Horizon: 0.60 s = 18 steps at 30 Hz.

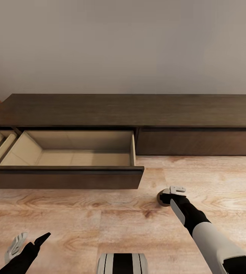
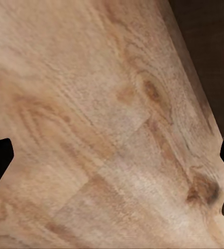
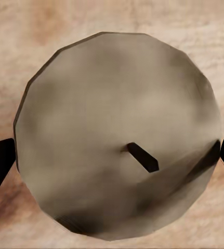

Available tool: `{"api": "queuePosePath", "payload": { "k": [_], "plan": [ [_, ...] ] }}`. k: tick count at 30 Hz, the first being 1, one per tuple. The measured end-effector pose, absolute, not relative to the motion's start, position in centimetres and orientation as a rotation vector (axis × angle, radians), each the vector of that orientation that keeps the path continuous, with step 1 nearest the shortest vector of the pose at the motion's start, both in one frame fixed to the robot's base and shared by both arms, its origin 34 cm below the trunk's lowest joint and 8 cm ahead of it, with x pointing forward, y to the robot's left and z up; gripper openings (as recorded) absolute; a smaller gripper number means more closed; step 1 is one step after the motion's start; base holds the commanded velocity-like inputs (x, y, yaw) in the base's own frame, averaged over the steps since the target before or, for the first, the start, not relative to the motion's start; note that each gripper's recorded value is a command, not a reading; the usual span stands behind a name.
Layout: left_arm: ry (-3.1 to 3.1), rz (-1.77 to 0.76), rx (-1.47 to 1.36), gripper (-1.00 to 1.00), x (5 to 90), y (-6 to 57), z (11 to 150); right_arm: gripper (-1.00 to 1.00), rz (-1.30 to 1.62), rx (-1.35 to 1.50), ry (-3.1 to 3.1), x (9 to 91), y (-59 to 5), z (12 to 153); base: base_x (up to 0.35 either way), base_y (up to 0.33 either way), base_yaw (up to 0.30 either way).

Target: Place each of the two pumpkins and all three candles from the living room inside a cabinet in the living room (use any cabinet), then make sure every cabinet is closed, and position the cauldron so it is next to a table in the living room.

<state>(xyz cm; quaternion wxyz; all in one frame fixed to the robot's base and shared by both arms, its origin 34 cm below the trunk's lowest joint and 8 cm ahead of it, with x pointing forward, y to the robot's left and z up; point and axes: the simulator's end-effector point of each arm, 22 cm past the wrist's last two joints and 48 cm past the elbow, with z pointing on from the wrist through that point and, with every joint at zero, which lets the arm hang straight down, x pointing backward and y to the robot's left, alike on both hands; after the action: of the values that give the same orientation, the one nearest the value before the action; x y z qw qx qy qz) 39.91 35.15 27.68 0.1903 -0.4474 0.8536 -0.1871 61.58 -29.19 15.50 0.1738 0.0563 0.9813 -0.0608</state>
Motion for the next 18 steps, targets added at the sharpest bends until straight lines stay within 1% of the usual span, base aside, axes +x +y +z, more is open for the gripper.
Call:
{"api": "queuePosePath", "payload": {
  "k": [4,8,13,18],
  "plan": [
    [2.387,-0.532,-1.251,1.00,40.2,35.1,28.1,-1.00,-0.171,0.158,2.747,62.8,-29.3,16.9,0.000,0.000,0.000],
    [2.378,-0.541,-1.247,1.00,40.3,35.0,28.5,-1.00,-0.139,0.150,2.628,66.4,-29.0,21.2,0.000,0.000,0.000],
    [2.374,-0.545,-1.276,1.00,39.6,34.8,27.9,-1.00,-0.094,0.042,2.615,64.5,-28.2,29.2,0.000,0.000,0.000],
    [2.364,-0.555,-1.272,1.00,39.7,34.5,28.0,-1.00,-0.072,0.003,2.583,62.7,-27.8,34.3,0.000,0.000,0.000]
  ]
}}
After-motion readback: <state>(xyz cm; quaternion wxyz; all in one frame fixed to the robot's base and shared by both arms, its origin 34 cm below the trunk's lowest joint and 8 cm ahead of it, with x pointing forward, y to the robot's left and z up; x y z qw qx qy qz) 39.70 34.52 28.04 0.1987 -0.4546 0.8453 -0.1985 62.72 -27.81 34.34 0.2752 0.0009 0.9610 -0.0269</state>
